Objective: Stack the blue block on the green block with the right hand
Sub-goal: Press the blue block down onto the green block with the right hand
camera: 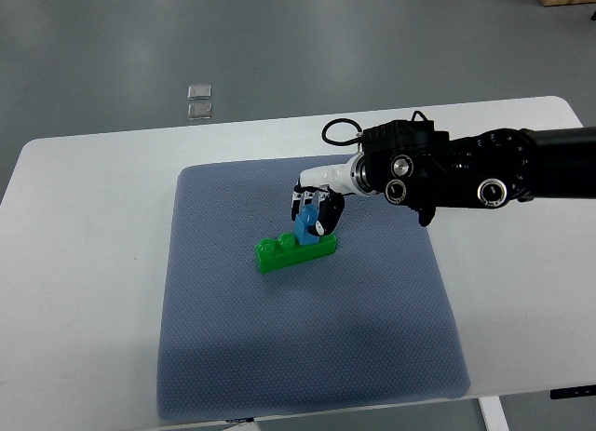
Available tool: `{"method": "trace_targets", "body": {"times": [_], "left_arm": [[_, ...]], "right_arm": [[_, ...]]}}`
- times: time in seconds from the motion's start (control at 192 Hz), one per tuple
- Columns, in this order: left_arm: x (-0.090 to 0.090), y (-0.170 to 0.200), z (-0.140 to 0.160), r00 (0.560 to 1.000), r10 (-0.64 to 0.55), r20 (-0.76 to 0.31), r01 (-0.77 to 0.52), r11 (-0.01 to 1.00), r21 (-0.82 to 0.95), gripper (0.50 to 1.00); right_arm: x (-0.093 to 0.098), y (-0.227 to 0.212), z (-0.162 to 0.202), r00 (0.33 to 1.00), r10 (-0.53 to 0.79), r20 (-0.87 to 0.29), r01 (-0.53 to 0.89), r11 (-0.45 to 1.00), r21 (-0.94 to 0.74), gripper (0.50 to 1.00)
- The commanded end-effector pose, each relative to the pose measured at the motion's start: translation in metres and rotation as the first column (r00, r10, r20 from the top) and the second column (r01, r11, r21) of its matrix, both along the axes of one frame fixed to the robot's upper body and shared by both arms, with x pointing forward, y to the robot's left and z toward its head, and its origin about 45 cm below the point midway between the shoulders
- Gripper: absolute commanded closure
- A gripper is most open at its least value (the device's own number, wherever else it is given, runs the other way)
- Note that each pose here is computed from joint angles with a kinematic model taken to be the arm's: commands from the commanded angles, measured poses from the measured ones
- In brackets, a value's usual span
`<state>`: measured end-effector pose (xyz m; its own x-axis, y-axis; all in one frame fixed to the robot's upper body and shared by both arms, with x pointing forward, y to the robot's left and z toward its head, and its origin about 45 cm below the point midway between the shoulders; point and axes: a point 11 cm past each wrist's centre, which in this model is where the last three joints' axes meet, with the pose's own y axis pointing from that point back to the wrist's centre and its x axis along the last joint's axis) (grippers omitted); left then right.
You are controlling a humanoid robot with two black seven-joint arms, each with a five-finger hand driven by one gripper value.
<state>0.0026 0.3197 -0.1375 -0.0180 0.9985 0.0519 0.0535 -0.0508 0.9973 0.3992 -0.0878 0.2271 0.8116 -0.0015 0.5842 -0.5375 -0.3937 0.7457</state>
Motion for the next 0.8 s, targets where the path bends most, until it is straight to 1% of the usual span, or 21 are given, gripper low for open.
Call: {"method": "trace_targets", "body": {"times": [0.0, 0.224, 0.594, 0.797], "left_arm": [[0.0005, 0.0001, 0.0, 1.0, 0.0, 0.001, 0.0, 1.0, 0.001, 0.5], [-0.0006, 0.0001, 0.0, 1.0, 0.0, -0.002, 0.0, 1.0, 0.001, 0.5], [0.0004, 0.0006, 0.0001, 1.0, -0.002, 0.0, 0.002, 1.0, 0.003, 0.5], [-0.0005, 0.0006, 0.0, 1.0, -0.001, -0.001, 0.001, 1.0, 0.003, 0.5]], "right_arm": [[-0.0006, -0.0022, -0.0044, 1.0, 0.001, 0.01, -0.001, 1.0, -0.004, 0.951], [-0.0019, -0.007, -0.011, 1.0, -0.006, 0.009, 0.006, 1.0, -0.008, 0.951], [-0.002, -0.0074, -0.0109, 1.0, -0.004, 0.011, 0.004, 1.0, -0.009, 0.951], [-0.0034, -0.0047, -0.0111, 1.0, 0.018, 0.024, -0.017, 1.0, -0.02, 0.953]]}}
